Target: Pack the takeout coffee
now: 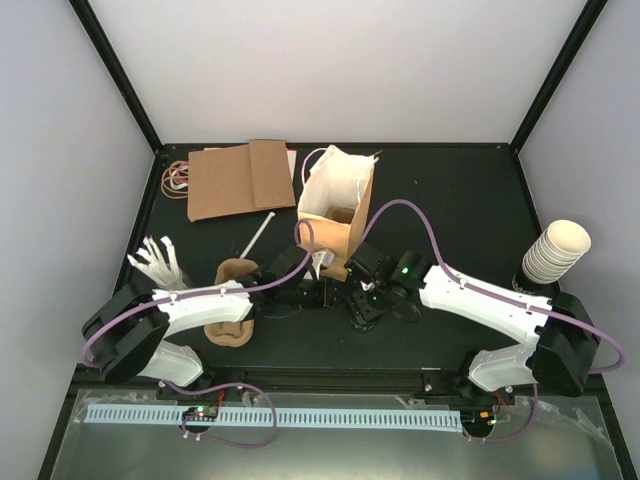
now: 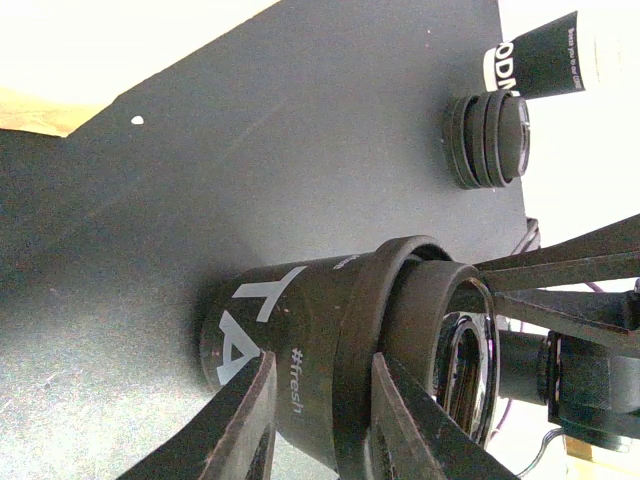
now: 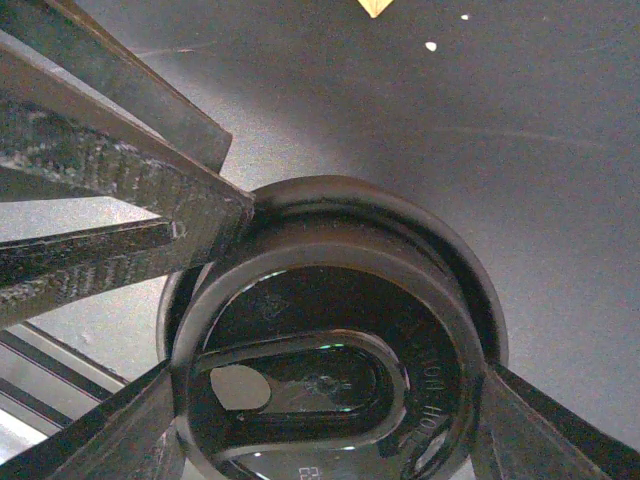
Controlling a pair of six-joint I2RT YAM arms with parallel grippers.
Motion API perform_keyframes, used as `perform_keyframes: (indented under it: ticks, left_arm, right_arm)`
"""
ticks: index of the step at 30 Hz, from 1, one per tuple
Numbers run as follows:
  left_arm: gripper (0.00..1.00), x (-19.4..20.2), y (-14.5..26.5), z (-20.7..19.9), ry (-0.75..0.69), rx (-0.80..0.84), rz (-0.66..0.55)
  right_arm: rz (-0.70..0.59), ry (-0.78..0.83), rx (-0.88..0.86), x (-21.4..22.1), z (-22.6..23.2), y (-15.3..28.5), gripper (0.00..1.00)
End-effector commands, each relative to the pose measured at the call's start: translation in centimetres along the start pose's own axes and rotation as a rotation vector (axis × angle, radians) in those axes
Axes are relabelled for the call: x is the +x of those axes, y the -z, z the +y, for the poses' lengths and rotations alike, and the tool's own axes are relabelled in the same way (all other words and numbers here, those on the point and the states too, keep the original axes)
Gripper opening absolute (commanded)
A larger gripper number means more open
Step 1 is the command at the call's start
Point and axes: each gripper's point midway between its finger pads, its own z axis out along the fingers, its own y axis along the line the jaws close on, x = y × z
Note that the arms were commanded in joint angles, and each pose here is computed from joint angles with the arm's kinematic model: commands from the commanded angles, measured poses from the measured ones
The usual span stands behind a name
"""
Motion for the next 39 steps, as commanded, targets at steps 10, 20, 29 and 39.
perform_keyframes:
  ticks: [10, 20, 29, 39]
  left_arm:
    - [0.20, 2.1, -1.1, 4.6, 0.060, -0.147, 0.062]
    - [0.20, 4.5, -1.9, 6.6, 0.129, -0.143, 0.117]
    - [0.20, 5.8, -2.3, 7.6, 0.153, -0.149, 0.129]
    - [0.23, 4.2, -1.3, 4.5, 0.112, -0.053, 0.073]
  right_arm:
    - [0.218, 0.005, -0.003, 5.0, -0.1, -3.3, 0.71]
    - [0.233, 0.016, -0.012, 4.9, 0.2, -3.3, 0.71]
    - [0.253, 0.017, -0.019, 5.3, 0.3, -3.7, 0.71]
    - [0.254, 0.014, 0.000, 5.2, 0.0, -3.8, 0.71]
